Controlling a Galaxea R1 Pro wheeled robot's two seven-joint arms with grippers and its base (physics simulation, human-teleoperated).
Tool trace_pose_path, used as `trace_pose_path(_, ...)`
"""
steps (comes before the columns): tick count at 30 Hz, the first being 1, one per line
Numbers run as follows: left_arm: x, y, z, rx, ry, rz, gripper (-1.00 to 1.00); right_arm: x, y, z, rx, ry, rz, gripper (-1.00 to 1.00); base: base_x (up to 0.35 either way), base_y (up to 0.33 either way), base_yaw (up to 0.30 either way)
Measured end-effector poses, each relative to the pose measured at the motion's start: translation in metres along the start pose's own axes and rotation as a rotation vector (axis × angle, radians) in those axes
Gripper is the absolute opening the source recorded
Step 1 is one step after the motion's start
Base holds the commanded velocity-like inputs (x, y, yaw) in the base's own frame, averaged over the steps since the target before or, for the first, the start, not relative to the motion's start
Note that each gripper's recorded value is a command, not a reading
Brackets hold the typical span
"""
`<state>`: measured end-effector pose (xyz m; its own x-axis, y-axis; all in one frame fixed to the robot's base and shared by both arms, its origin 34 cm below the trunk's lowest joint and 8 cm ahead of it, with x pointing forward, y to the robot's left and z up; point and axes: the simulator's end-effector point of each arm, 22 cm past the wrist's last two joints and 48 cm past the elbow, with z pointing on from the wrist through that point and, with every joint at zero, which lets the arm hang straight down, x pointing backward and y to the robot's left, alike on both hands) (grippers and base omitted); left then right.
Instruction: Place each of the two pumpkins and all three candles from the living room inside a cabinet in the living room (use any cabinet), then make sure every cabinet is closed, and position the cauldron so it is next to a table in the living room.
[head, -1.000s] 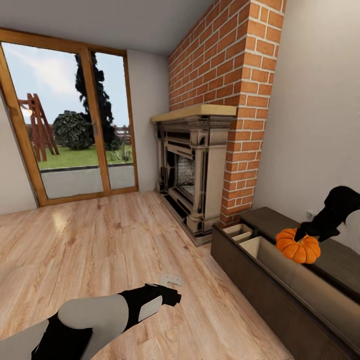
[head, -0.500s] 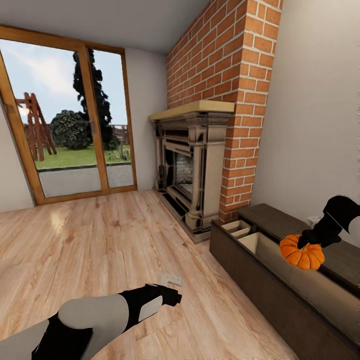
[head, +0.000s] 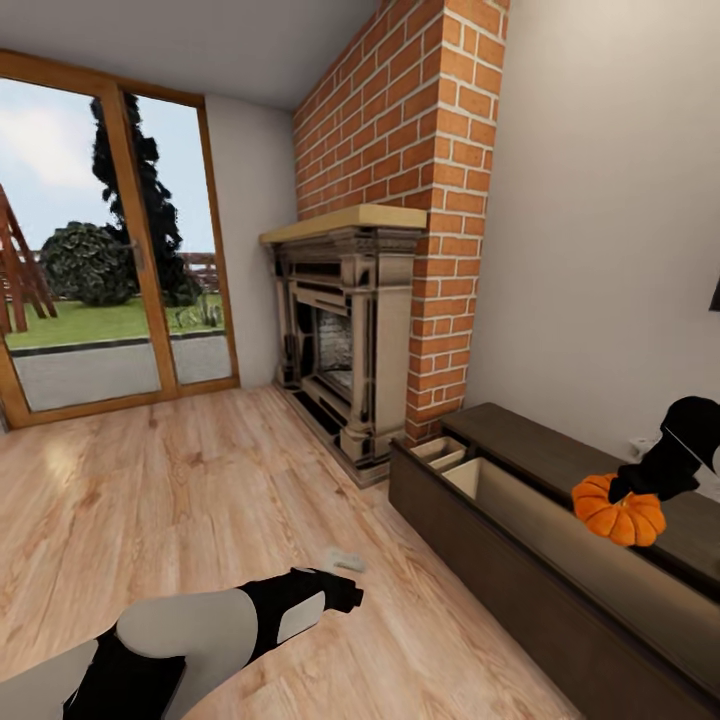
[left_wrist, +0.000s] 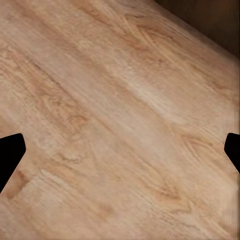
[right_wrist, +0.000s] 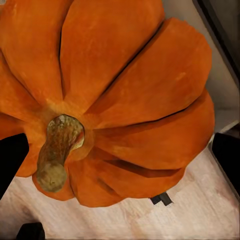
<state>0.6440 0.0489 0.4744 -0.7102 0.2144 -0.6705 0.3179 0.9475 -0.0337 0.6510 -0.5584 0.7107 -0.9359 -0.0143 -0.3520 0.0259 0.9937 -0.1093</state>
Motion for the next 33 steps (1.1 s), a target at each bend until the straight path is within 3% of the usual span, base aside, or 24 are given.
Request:
trace_pose_path(7,-0.0019,0.0005,-0.0017,-0.002,-0.003,-0.001,1.0,0.0092,0.0002,0.0048,0.001,0.019,-0.005,-1.0,0.056,0.023,-0.091)
trace_pose_path(21,-0.0013,0.0023,-0.002,-0.009,0.001,-0.003,1.0,0.0078,0.0053,0.0059,0.002,0.022,-0.006,-1.0,0.308,0.133,-0.003)
trace_pose_path(25,-0.0025,0.0002,-0.0027,-0.005,-0.003,-0.001,1.0,0.0078,0.0018,0.0043,0.012,0.018,-0.005,-1.0,0.31,0.012,-0.154)
trace_pose_path(33,-0.0067,-0.0008,-0.0053,-0.003,-0.013,0.001,1.0,0.0092,-0.0027,0.0001,0.018,0.012,-0.001,-1.0,0.046,0.001,-0.23)
